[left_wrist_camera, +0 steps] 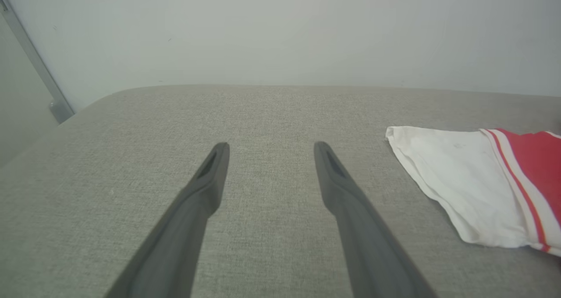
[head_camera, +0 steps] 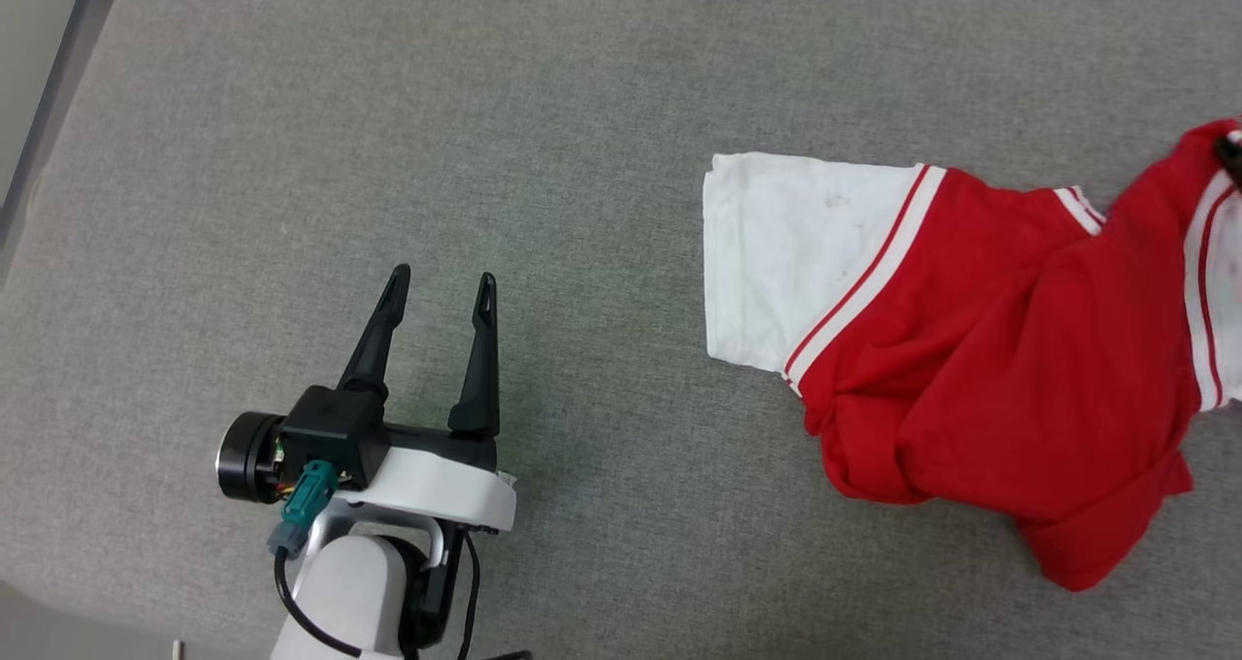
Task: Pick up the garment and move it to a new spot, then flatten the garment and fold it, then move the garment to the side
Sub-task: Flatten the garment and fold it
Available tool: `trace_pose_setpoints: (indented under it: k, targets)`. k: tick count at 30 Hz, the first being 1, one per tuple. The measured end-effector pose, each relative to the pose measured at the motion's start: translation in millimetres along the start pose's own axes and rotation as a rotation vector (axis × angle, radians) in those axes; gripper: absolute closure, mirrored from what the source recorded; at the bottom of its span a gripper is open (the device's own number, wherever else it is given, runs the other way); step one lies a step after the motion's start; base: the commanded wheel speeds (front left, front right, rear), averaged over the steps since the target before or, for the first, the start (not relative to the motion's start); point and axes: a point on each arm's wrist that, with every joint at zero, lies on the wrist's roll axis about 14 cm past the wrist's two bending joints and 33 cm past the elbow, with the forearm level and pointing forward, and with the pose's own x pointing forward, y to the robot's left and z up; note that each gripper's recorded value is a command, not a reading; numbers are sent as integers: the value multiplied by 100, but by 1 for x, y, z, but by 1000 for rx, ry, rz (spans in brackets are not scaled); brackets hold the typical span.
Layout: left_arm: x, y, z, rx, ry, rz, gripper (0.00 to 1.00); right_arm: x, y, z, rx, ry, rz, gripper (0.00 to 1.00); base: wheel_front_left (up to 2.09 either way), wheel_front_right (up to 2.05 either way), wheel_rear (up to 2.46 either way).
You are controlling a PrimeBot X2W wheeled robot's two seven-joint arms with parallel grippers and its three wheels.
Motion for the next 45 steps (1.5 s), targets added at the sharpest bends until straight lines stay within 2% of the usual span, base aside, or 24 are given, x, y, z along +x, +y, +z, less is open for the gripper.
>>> trace_pose_setpoints:
  k: [4,10,11,12,13,18,23,29,37,45]
  targets:
    - [1,5,-3,4,9,16,0,23,23,-22,7,63,48,100,0,0,0]
    - [0,7,0,5,3,26,0,25,26,-28,-13,74,55,100,0,0,0]
    - [0,7,1,4,-1,27,0,22,25,-27,-7,59,53,86,0,0,0]
    - [-1,7,3,4,-5,28,0,20,23,-24,-7,38,49,27,0,0,0]
    - [-1,7,4,4,-8,28,0,16,21,-18,-12,6,42,0,0,0,0]
    - [-2,5,15,8,-41,18,0,-11,6,22,-11,-214,-3,0,0,0,0]
    - [-2,0,28,11,-78,-8,0,-54,-5,52,16,-458,-58,0,0,0,0]
    - [7,-5,50,28,-140,-57,0,-102,-6,55,67,-651,-133,0,0,0,0]
    - [37,-25,85,73,-231,-185,0,-155,13,30,152,-751,-216,0,0,0,0]
    - [77,-61,140,130,-324,-324,0,-185,24,-12,266,-716,-285,0,0,0,0]
